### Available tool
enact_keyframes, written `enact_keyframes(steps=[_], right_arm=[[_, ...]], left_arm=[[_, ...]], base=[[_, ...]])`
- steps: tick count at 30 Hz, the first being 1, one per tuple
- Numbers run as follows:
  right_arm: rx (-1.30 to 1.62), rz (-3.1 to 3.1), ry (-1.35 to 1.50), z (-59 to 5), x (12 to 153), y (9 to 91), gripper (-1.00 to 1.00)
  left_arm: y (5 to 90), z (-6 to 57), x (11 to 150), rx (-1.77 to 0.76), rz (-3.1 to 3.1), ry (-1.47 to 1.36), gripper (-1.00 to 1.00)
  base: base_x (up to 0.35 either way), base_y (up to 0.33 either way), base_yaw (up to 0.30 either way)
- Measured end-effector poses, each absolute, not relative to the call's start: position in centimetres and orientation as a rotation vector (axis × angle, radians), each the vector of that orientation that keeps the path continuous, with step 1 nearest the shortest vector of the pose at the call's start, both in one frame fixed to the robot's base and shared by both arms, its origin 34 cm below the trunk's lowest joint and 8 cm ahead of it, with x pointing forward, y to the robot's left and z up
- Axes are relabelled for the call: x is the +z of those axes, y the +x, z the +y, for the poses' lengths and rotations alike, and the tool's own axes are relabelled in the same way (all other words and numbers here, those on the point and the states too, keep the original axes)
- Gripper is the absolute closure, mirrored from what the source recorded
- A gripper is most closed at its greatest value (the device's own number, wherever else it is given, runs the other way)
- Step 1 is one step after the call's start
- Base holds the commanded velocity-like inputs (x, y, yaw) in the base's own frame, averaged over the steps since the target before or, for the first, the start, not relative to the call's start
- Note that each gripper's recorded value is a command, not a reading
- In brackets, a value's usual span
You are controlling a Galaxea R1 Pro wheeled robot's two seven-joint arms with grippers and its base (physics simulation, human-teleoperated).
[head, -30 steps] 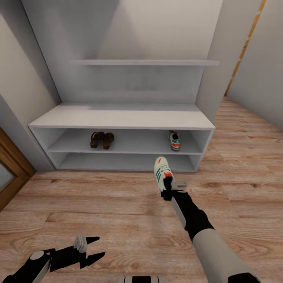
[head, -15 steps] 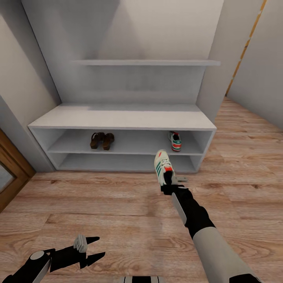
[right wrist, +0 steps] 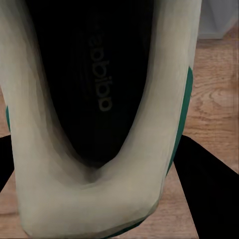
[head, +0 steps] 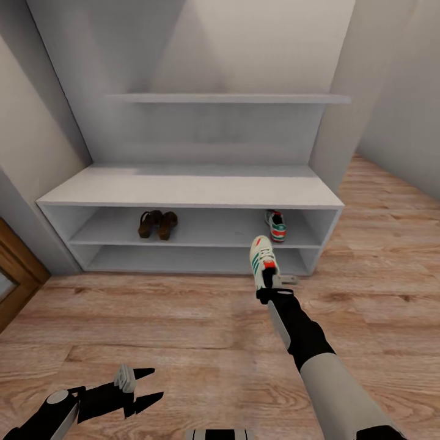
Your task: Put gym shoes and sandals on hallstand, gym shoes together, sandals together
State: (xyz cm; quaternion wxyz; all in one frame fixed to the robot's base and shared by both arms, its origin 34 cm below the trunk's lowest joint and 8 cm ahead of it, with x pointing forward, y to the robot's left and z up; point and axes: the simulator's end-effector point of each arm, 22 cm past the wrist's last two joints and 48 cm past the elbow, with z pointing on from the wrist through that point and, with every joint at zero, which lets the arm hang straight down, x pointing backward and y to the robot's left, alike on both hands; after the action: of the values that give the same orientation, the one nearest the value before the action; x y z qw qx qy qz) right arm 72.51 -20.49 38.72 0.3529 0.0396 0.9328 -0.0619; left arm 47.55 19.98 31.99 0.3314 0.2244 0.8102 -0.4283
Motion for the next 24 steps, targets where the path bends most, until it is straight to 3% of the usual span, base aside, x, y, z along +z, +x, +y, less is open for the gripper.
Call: enact_keyframes(steps=[12,24], right_arm=[[-0.176,2.431,0.102,-20.63,37.97,72.02,1.00],[-0.176,2.434,0.101,-20.57,37.84,71.91,1.00]], left_arm=[[47.57,19.99,32.01,-1.119,2.117,0.585,-1.00],[47.54,19.98,32.01,-1.119,2.118,0.587,-1.00]], base=[[0.055,0.002,0.000],[0.282,0.000,0.000]])
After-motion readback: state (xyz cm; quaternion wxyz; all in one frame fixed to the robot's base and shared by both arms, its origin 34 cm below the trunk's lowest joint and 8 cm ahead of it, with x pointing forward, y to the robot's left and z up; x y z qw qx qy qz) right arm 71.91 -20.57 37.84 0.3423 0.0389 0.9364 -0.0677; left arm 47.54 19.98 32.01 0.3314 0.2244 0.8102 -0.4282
